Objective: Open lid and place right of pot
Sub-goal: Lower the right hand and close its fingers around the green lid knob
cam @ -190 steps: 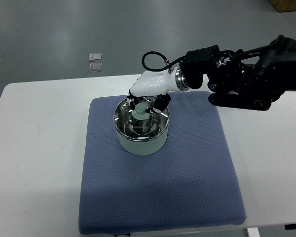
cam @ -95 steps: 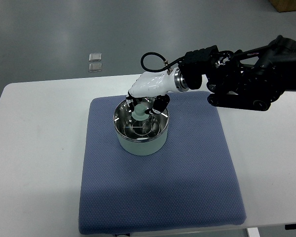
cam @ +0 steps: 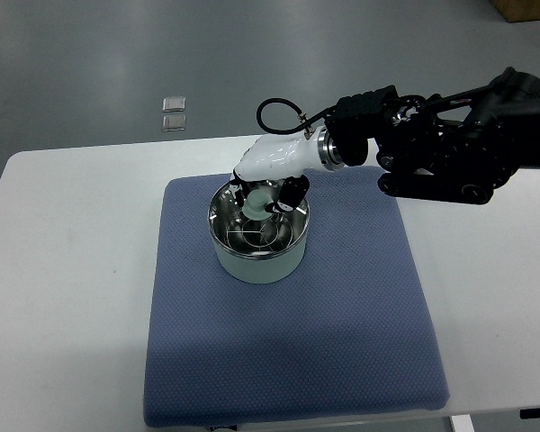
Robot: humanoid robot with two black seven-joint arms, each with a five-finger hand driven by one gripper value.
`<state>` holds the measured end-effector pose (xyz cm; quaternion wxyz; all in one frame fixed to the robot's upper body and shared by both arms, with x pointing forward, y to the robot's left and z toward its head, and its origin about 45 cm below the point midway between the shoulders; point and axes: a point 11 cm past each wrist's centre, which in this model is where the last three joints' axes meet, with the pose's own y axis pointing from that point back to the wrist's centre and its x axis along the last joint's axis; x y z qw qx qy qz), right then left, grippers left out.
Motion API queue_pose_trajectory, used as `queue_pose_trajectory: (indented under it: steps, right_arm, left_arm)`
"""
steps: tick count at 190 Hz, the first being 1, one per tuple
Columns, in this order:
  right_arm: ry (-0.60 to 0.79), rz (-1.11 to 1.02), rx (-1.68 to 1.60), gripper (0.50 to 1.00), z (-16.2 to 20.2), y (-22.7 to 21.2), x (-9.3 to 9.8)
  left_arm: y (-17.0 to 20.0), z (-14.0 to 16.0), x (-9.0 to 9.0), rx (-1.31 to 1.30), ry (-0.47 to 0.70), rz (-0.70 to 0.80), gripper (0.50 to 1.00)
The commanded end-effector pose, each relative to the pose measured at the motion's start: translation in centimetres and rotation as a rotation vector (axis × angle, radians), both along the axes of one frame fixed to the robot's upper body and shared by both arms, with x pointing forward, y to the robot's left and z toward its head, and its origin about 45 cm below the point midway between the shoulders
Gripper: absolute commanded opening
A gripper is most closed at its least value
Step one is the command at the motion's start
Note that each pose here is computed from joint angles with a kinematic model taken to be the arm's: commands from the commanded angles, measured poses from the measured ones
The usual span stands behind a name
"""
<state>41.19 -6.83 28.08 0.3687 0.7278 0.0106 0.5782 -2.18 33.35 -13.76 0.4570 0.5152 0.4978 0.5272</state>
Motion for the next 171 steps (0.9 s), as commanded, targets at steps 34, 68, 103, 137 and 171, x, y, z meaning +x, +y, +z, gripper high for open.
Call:
queue_pose_trajectory:
  steps: [34, 68, 103, 137, 171]
  right_arm:
    - [0.003, -0.003, -0.002, 0.637, -0.04, -0.04, 0.02]
    - [0.002, -0.008, -0.004, 0.568, 0.05, -0.20, 0.15]
    - [-0.005, -0.009, -0.003, 0.500, 0.32, -0.20, 0.28]
    - [-0.007, -0.012, -0.001, 0.500, 0.39, -0.24, 0.34]
    - [-0.014, -0.013, 0.002, 0.500, 0.69, -0.37, 0.46]
  left_arm:
    - [0.00, 0.00, 0.00, 0.000, 0.000, 0.000, 1.000]
    - [0.00, 0.00, -0.02, 0.000, 0.001, 0.000, 1.000]
    - [0.00, 0.00, -0.02, 0.000, 0.001, 0.000, 1.000]
    - [0.00, 0.00, 0.00, 0.000, 0.000, 0.000, 1.000]
    - [0.00, 0.00, 0.00, 0.000, 0.000, 0.000, 1.000]
